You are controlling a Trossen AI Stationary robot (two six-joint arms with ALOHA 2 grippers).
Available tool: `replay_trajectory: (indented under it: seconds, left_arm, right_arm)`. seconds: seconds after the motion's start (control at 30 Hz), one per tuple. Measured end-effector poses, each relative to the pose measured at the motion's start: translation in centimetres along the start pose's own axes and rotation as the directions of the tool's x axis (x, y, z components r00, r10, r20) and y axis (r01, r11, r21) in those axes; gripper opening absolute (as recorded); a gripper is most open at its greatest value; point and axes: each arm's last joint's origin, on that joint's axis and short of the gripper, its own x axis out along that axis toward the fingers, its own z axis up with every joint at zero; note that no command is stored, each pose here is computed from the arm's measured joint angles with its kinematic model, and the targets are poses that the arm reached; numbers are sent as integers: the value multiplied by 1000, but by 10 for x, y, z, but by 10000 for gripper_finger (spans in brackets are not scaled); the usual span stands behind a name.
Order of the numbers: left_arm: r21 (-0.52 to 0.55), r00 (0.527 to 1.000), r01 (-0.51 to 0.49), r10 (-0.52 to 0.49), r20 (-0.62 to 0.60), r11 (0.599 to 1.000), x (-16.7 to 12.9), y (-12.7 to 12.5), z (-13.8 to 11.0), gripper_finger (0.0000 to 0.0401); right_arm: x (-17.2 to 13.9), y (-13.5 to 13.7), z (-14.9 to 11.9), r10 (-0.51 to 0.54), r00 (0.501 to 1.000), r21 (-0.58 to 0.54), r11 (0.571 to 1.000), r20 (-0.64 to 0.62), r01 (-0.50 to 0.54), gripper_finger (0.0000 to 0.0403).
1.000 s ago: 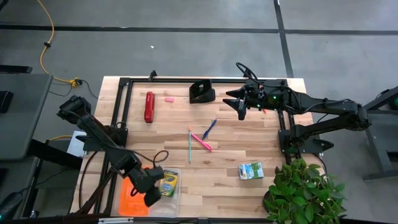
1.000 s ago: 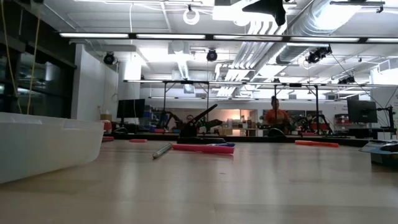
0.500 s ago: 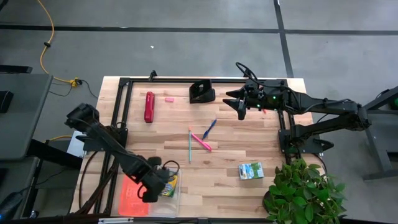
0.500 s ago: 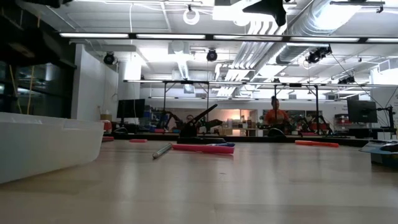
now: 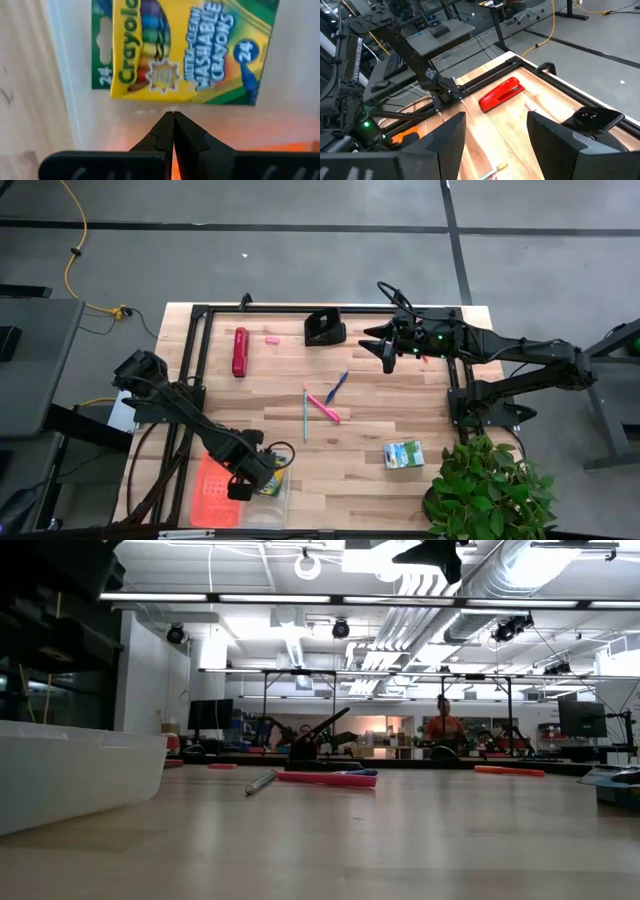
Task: Pack school essentials
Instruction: Put the top crayon box into the supply box
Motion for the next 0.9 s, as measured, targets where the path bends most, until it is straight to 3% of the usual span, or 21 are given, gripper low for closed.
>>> replay_trajectory:
  seconds: [0.3,0.6,0.9]
  left_arm:
    - [49,997,60,-58,-41,997,12,-4,3,0]
    - [56,995,97,-98,18,994,13,-8,9,0]
    - [67,997,45,-49,55,997,13,-7,10,0]
  right_arm:
    - [0,0,-1,-3,1000,-1,1000,-9,3,204]
    - [0,0,-1,-5,1000,-1,1000,-12,5,204]
    - [0,-1,-1,-9,1000,7,1000,-10,9,204]
